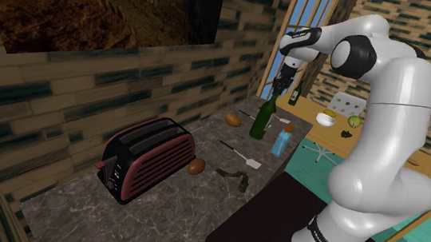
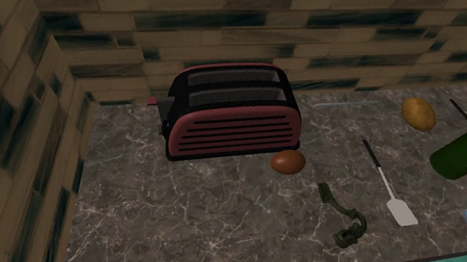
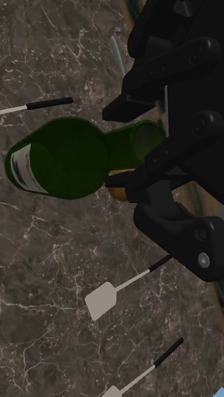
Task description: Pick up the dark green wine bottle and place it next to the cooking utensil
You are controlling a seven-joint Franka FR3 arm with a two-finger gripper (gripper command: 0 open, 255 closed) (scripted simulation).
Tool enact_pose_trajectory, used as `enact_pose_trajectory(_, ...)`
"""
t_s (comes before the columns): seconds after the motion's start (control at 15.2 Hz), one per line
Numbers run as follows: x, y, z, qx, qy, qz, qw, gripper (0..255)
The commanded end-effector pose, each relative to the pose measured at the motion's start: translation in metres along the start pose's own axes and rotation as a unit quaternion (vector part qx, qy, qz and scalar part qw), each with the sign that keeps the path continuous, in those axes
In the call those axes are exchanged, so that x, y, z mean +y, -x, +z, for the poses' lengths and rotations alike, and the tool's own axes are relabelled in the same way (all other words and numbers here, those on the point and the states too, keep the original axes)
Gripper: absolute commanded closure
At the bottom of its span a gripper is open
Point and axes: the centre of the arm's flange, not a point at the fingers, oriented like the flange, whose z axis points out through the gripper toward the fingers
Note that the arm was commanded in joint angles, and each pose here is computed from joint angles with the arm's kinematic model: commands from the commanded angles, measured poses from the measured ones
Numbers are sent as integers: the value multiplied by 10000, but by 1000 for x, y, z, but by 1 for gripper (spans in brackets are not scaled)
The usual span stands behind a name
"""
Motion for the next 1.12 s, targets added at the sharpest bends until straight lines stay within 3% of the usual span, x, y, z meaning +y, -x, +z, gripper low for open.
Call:
enact_pose_trajectory(0.0, 27, -4, 7, 6, 1, -4, 10000, 255)
enact_pose_trajectory(0.13, 44, -8, 12, 6, 1, -4, 10000, 255)
enact_pose_trajectory(1.06, 47, -4, 85, 6, 1, -4, 10000, 255)
